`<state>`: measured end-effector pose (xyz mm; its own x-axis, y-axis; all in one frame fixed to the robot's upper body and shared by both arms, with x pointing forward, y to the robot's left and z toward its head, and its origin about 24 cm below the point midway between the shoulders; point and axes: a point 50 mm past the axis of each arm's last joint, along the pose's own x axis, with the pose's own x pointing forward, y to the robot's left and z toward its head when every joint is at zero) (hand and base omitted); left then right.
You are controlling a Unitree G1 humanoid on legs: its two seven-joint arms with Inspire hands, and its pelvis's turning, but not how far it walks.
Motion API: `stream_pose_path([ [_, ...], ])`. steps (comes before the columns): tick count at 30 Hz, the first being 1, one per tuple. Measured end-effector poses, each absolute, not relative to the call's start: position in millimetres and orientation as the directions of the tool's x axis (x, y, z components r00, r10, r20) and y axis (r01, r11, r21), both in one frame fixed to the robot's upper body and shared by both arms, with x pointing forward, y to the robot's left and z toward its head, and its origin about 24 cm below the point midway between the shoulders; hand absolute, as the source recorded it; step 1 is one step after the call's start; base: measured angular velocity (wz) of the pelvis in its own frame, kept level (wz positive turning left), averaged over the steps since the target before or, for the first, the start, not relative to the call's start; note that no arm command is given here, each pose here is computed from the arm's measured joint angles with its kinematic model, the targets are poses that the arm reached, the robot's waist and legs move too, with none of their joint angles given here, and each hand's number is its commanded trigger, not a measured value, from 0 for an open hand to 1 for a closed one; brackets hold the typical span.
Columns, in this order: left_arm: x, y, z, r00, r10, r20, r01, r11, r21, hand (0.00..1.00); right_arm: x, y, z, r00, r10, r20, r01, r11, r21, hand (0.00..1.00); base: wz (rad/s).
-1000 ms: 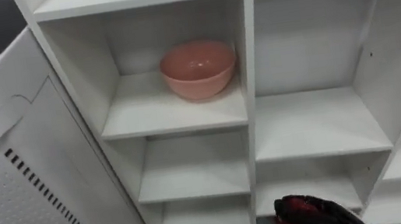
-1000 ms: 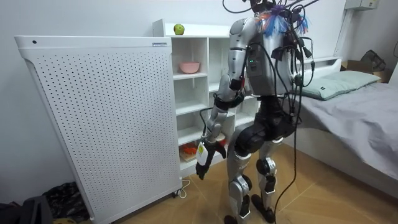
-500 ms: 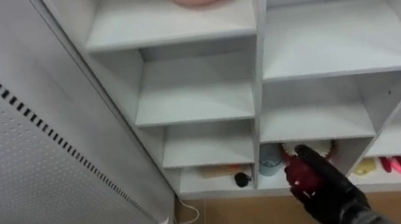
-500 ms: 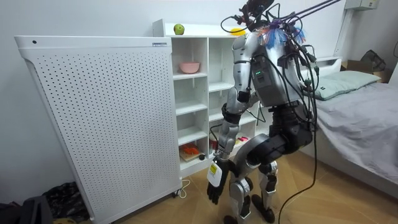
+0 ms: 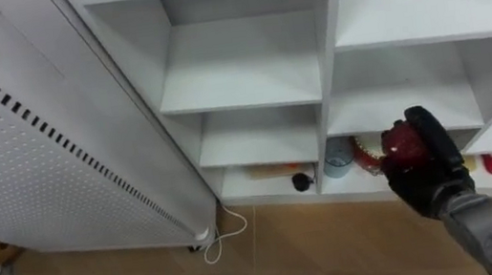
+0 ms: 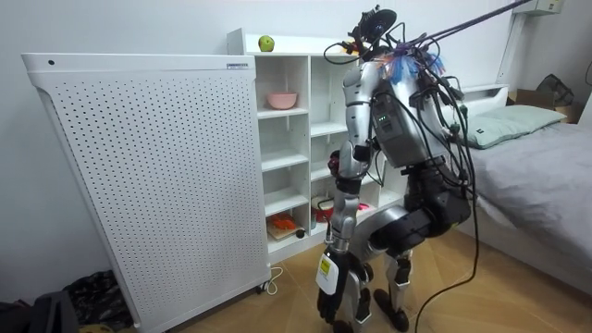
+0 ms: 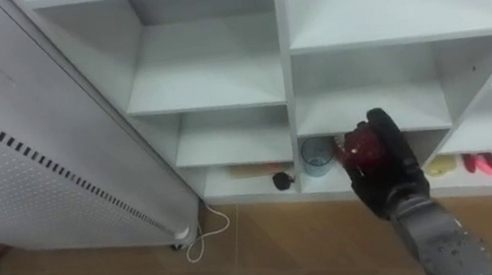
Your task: Arrange fruit in the closet
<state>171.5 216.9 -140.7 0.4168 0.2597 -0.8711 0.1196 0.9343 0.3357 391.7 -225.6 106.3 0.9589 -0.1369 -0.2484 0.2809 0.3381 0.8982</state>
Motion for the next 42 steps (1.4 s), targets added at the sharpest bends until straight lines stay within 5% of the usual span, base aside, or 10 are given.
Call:
stream_pose_path([
  [7, 170.4, 218.7, -140.7, 0.415, 0.297, -0.86, 0.112, 0.922, 0.372, 0.0, 398.4, -243.6, 140.4, 0.946, -0.223, -0.237, 0.3, 0.32, 0.898, 1.0, 0.05],
  [9, 168.8, 219.1, -141.2, 0.411, 0.305, -0.859, 0.113, 0.918, 0.38, 0.0, 399.5, -245.3, 145.9, 0.939, -0.245, -0.242, 0.312, 0.314, 0.897, 0.0, 0.0],
  [42, 131.5, 228.5, -152.8, 0.336, 0.329, -0.883, 0.185, 0.896, 0.404, 0.0, 398.6, -254.1, 167.1, 0.907, -0.323, -0.271, 0.363, 0.271, 0.892, 0.0, -0.01],
])
